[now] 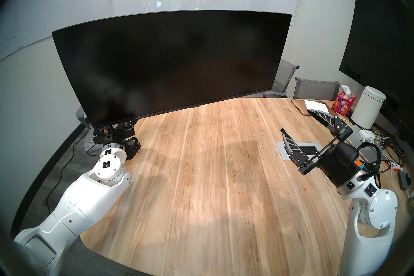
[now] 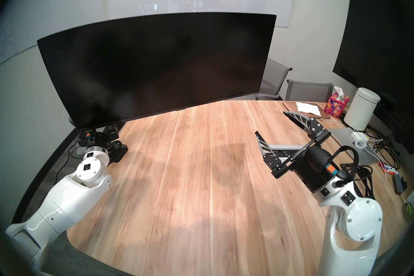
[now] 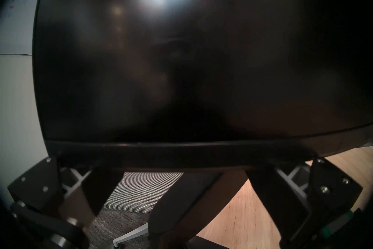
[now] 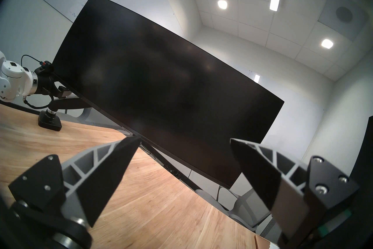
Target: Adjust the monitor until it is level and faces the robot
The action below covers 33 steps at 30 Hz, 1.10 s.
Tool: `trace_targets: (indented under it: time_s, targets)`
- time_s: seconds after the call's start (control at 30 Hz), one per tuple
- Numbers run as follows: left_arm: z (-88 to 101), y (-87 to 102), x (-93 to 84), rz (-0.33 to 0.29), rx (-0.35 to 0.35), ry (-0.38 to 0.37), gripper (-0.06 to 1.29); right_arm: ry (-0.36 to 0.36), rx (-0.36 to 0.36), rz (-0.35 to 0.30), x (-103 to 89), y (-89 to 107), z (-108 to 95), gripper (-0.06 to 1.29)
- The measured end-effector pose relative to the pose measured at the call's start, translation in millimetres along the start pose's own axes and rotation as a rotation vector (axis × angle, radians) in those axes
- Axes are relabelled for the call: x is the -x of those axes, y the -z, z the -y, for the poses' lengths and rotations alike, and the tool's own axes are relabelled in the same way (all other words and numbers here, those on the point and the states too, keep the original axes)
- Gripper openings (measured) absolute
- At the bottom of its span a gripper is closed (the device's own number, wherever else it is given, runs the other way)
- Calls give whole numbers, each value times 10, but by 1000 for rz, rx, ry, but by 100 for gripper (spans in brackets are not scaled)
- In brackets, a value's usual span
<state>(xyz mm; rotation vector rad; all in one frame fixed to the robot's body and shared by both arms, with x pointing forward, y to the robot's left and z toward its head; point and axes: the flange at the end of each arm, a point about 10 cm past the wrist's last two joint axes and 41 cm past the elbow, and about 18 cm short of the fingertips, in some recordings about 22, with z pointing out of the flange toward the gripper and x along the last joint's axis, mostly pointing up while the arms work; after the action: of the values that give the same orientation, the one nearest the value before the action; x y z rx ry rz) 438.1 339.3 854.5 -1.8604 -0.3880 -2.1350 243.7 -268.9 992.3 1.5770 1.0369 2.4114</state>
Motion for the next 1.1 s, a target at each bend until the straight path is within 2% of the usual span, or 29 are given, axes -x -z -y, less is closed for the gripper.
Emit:
trace_targets:
  time_s: [1.1]
  targets:
    - [43,-63,-63,7,4,-20,125,0,0,0,1,0,0,122]
